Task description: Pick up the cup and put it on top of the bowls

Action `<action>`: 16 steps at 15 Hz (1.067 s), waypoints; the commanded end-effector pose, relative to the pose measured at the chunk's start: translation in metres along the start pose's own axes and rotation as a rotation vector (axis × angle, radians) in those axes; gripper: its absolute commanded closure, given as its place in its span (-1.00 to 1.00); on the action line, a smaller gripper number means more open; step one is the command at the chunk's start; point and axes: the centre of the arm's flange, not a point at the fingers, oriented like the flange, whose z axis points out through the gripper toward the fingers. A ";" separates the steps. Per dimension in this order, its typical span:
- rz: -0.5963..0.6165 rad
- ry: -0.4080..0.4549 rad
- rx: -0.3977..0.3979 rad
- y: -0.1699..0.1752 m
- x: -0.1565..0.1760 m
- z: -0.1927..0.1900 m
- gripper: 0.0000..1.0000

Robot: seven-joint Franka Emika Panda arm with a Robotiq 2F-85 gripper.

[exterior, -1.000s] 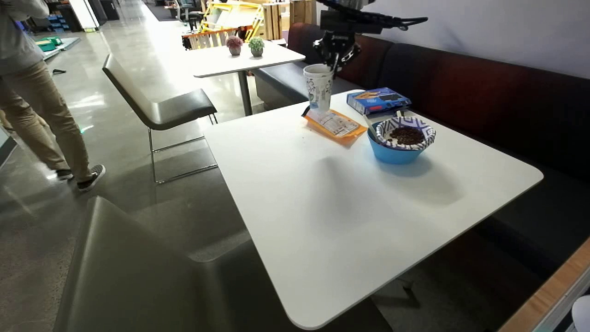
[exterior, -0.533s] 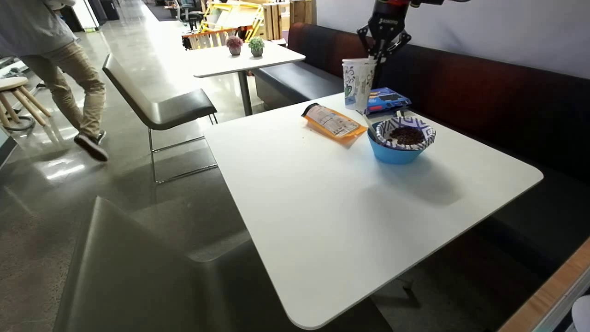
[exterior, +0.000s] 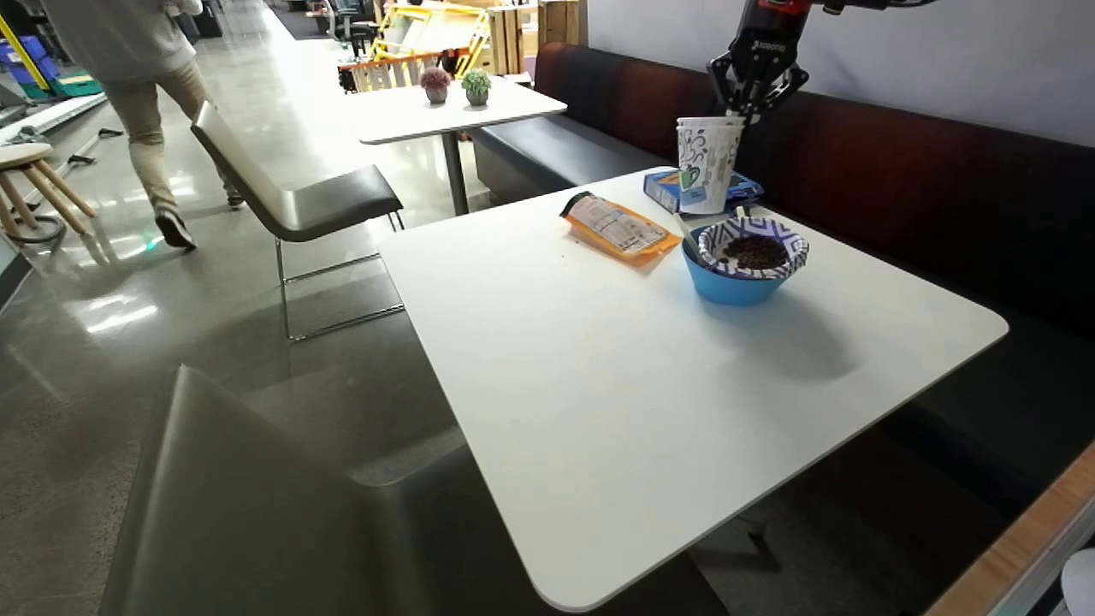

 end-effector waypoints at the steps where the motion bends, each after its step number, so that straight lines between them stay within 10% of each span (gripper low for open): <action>1: -0.002 -0.001 0.000 -0.001 0.000 0.000 0.89; 16: 0.211 -0.216 -0.030 0.072 0.045 0.005 0.97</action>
